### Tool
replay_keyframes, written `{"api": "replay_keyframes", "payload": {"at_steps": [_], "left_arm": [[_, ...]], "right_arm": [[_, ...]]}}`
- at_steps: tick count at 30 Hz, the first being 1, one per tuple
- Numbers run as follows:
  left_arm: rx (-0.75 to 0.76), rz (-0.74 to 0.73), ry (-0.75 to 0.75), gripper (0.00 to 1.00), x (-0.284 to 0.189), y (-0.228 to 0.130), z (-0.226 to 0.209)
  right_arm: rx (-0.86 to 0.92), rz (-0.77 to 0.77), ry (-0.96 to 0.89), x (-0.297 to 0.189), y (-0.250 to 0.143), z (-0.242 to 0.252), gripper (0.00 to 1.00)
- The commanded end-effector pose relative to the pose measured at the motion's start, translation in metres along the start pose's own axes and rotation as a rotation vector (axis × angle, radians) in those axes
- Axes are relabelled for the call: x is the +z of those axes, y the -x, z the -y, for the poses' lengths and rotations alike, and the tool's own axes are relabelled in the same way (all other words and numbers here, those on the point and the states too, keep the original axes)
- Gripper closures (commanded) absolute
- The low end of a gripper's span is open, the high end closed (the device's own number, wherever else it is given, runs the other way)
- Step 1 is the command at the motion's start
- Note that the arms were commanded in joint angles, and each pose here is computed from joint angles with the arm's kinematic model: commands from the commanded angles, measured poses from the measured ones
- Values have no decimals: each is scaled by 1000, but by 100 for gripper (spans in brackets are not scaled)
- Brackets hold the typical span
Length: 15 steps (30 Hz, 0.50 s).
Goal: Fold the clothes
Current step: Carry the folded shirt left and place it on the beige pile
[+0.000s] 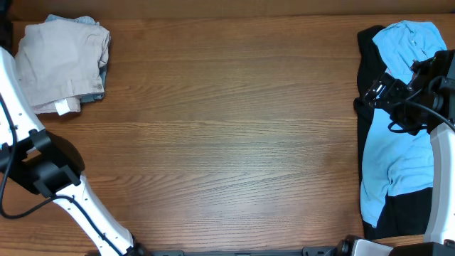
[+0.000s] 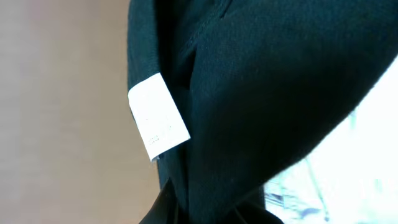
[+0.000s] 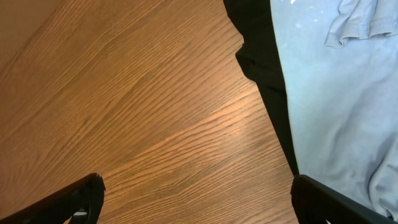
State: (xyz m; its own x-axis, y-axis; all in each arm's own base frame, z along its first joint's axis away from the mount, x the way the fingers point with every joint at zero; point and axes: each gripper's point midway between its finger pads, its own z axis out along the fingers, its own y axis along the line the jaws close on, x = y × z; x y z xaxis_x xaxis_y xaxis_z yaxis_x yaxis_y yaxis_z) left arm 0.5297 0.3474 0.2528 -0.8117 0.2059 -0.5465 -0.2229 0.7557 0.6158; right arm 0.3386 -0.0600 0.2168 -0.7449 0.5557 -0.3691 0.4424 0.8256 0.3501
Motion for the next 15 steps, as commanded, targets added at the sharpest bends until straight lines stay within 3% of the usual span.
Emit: {"api": "replay_keyframes", "payload": {"at_steps": [1, 7, 12, 15], "left_arm": [[45, -37, -96, 96, 32, -14, 46], [77, -55, -261, 91, 51, -18, 121], [18, -50, -354, 85, 33, 3, 180], [1, -63, -427, 61, 18, 9, 210]], "right_arm": [[-10, 18, -5, -3, 5, 0, 0], [-10, 17, -6, -3, 4, 0, 0], [-10, 18, -5, -3, 5, 0, 0], [-9, 18, -5, -3, 5, 0, 0]]}}
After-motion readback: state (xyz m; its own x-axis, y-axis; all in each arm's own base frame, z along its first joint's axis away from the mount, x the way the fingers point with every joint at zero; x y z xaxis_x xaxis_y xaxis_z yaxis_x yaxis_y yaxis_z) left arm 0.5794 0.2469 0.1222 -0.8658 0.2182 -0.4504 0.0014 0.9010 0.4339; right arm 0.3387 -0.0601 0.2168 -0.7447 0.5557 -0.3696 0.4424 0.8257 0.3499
